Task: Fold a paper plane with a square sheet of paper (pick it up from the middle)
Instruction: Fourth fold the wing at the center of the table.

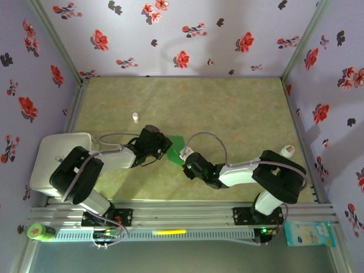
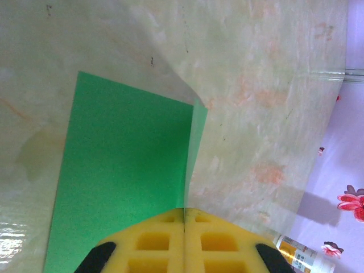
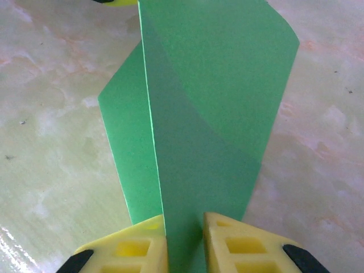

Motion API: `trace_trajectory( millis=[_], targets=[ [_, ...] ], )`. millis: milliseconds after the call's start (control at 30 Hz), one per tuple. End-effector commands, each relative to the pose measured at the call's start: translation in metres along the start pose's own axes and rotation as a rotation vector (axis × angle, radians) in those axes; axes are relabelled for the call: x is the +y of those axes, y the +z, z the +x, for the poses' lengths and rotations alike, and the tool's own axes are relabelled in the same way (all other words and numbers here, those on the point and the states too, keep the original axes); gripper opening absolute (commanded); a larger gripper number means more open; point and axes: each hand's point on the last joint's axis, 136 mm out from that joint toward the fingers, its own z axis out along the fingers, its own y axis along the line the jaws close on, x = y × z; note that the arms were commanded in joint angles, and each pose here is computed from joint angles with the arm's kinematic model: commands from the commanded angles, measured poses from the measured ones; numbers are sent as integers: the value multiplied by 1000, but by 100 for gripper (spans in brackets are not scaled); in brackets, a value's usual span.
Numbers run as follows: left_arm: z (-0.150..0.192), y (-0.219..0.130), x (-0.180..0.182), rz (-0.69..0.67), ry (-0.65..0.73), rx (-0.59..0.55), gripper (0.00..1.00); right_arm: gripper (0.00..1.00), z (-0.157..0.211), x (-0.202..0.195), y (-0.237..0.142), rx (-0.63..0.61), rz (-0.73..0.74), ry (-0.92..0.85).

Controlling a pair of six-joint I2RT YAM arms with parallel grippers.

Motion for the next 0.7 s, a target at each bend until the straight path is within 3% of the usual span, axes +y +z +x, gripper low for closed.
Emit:
trace_trajectory(
  millis=[0, 200, 467, 667],
  targets=[
    [1, 2, -6, 4, -4, 10, 4, 21, -15, 6, -2, -33, -16, 17],
    [1, 2, -6, 6, -2, 10, 4, 21, -14, 5, -1, -32, -11, 24],
    [0, 1, -7, 9, -1, 8, 5, 11, -9, 4, -1, -16, -9, 30],
    [-11, -12, -12, 10, 27, -18, 29, 3, -7, 3, 3, -4, -6, 63]
  ],
)
